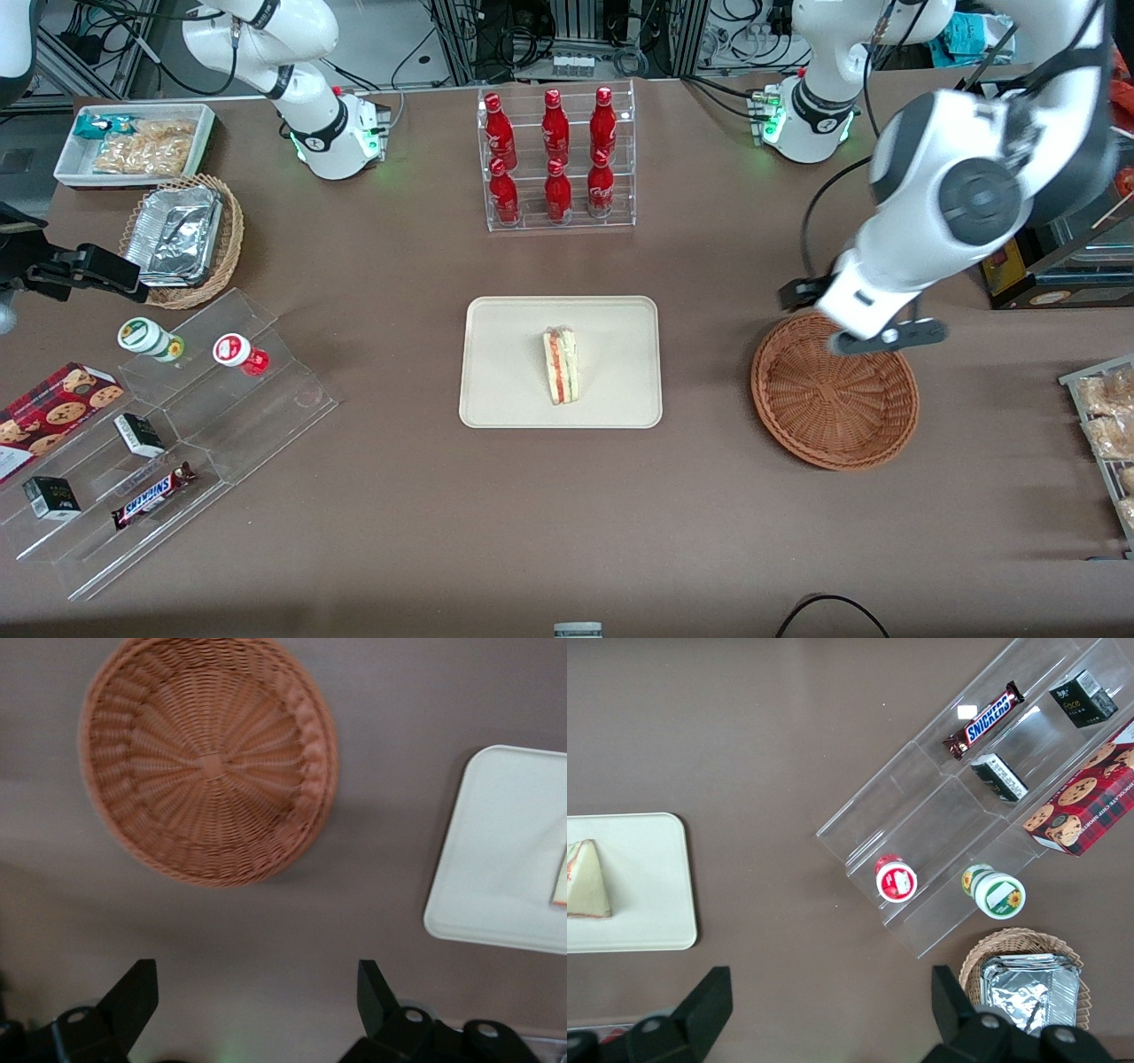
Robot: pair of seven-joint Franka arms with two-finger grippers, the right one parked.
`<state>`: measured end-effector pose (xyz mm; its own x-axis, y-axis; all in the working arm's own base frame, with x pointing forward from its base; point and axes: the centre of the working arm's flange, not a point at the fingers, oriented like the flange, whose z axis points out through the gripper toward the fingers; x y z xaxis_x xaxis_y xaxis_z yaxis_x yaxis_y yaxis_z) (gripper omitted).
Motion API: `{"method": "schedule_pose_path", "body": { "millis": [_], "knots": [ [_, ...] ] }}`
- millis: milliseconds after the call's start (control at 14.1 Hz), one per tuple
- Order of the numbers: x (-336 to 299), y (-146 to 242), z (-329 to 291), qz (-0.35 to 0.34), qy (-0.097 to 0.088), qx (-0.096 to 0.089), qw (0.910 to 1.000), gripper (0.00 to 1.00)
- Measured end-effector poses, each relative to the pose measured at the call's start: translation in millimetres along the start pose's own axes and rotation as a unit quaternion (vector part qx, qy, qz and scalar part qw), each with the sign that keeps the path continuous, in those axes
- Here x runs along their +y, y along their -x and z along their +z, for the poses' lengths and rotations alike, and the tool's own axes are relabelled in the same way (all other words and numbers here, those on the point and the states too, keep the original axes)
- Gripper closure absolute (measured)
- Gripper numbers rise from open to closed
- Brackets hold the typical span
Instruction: Place sandwich from basket to tray
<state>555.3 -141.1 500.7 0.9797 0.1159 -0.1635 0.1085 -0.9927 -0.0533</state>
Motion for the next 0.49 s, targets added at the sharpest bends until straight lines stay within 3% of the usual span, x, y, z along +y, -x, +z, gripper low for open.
{"method": "schedule_pose_path", "body": {
  "millis": [495],
  "knots": [
    [-49.3, 16.2, -60.6, -0.026, 0.010, 0.038, 0.9989, 0.00]
  ]
}}
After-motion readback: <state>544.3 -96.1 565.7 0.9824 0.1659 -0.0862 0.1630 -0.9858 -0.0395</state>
